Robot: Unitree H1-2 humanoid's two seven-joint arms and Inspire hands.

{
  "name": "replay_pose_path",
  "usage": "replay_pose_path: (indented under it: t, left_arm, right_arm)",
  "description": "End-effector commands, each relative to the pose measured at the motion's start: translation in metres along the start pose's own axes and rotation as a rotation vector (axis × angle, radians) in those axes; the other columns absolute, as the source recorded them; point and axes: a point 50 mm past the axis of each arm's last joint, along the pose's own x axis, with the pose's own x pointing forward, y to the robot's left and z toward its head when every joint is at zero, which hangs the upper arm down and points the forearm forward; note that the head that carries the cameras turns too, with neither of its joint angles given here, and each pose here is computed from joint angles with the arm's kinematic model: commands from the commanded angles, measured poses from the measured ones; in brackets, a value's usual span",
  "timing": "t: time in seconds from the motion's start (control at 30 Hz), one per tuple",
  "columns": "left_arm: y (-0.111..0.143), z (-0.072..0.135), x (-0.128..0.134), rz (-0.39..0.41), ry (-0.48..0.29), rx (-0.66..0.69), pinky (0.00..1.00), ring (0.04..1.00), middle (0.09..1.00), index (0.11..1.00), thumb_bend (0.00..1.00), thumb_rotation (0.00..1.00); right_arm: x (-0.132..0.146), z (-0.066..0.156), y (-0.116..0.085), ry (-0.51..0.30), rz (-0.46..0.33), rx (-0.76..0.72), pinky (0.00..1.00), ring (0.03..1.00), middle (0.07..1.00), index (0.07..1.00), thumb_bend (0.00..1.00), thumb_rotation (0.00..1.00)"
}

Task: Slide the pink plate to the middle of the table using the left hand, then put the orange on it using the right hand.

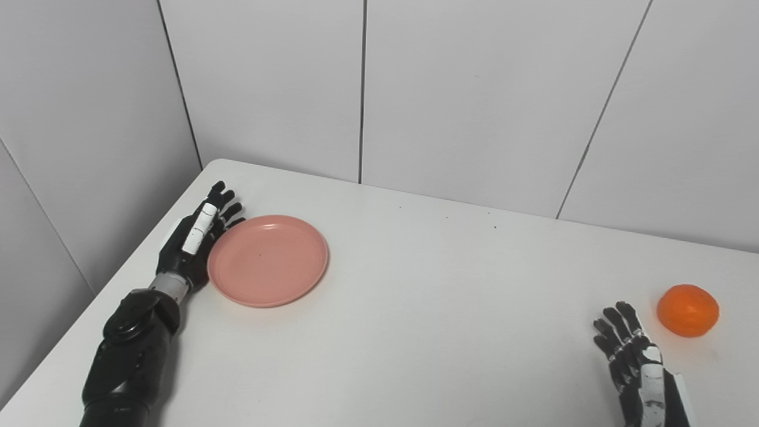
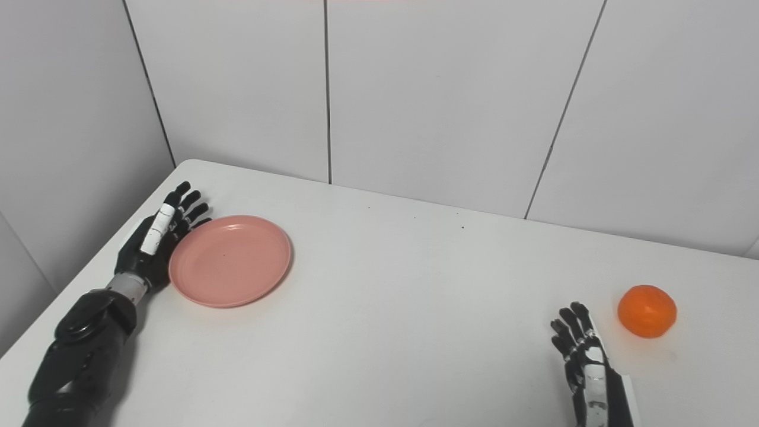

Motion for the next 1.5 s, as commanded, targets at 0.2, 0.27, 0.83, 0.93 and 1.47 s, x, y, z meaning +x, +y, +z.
replay_pose_path:
  t: [0.2,0.27,0.83,0.93,1.47]
  left_arm:
    - [-0.017,0.01,0.012,-0.042,-0.011,-0.011,0.89,0.946,0.973,1.0,0.96,0.7]
    - [-0.02,0.009,0.012,-0.05,-0.009,-0.014,0.89,0.946,0.968,1.0,0.97,0.69]
    - [-0.044,0.005,0.008,-0.091,0.021,0.001,0.84,0.942,0.963,1.0,0.88,0.72]
    - [-0.046,0.004,0.009,-0.09,0.023,-0.003,0.84,0.941,0.963,1.0,0.89,0.71]
    - [-0.063,-0.004,0.006,-0.083,0.034,-0.019,0.87,0.933,0.941,1.0,0.86,0.7]
  right_arm:
    - [-0.038,-0.042,0.01,0.171,-0.024,0.057,0.93,0.908,0.927,0.937,0.83,1.0]
    - [-0.037,-0.042,0.01,0.17,-0.024,0.059,0.93,0.91,0.928,0.94,0.83,1.0]
    - [-0.037,-0.043,0.012,0.172,-0.023,0.063,0.93,0.906,0.929,0.937,0.82,1.0]
    - [-0.036,-0.043,0.012,0.173,-0.022,0.061,0.92,0.905,0.927,0.937,0.82,1.0]
    - [-0.036,-0.044,0.013,0.175,-0.019,0.06,0.93,0.906,0.93,0.935,0.83,1.0]
